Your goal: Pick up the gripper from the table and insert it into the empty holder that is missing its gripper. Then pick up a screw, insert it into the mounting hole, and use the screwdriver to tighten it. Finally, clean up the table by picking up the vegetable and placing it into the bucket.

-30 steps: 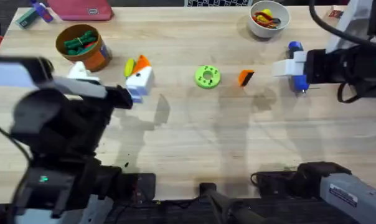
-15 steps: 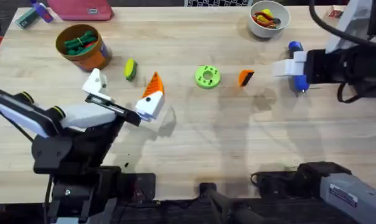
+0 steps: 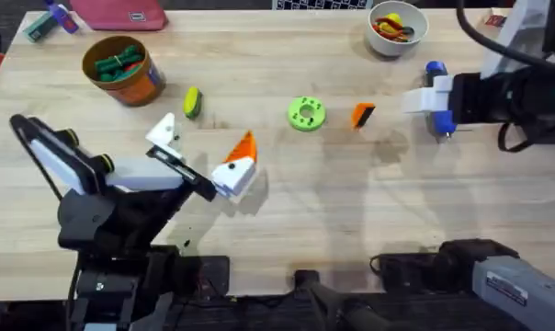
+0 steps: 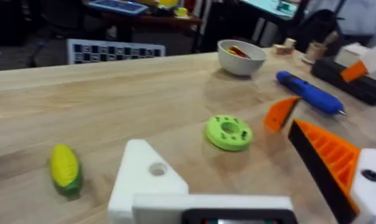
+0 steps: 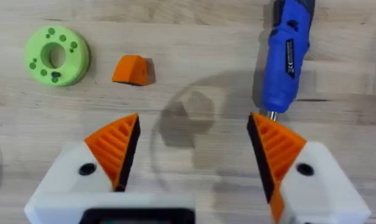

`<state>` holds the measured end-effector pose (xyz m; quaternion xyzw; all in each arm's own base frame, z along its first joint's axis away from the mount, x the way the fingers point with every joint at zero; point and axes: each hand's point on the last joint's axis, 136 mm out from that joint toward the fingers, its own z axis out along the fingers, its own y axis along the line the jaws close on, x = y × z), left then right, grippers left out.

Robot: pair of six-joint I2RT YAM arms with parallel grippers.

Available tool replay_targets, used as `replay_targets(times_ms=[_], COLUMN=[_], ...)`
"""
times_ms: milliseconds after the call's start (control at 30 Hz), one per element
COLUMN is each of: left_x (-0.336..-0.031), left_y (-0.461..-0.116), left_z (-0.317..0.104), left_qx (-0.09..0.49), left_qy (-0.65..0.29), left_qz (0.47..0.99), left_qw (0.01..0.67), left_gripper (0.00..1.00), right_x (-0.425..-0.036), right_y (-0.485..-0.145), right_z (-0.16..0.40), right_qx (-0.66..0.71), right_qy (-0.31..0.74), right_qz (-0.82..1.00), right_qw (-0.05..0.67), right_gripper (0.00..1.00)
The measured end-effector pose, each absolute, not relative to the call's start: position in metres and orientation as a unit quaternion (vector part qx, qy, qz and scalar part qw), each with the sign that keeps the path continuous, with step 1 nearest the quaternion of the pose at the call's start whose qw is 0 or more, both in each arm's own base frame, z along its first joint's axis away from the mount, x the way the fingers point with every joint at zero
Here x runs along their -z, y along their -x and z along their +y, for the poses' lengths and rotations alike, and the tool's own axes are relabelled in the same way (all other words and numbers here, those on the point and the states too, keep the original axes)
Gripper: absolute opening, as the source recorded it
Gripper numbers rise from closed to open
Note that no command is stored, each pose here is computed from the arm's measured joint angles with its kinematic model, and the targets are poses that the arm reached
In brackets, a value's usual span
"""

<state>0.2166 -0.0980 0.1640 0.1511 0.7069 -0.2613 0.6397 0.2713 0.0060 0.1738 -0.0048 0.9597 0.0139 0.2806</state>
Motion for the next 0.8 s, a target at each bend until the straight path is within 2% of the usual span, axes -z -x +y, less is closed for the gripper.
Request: replay_targets(times_ms=[367, 533, 800], left_x=[-0.161, -0.16, -0.16], left_y=[-0.163, -0.146, -0.141], left_z=[-0.148, -0.157, -0.16], left_qx=[0.347, 0.375, 0.385], left_qy=[-0.348, -0.385, -0.397], left_qz=[0.637, 0.614, 0.605], left_qw=[0.594, 0.578, 0.572], left_gripper=[0.986, 0.986, 0.986], right_x=[-0.174, -0.174, -0.174], right_y=[-0.271, -0.271, -0.271], right_z=[0.006, 0.006, 0.006], right_qx=[-0.014, -0.014, -0.014], right_qy=[0.005, 0.005, 0.005], right_qz=[0.96, 0.96, 0.96], right_qw=[0.28, 0.281, 0.28], right_gripper=[0.994, 0.994, 0.993])
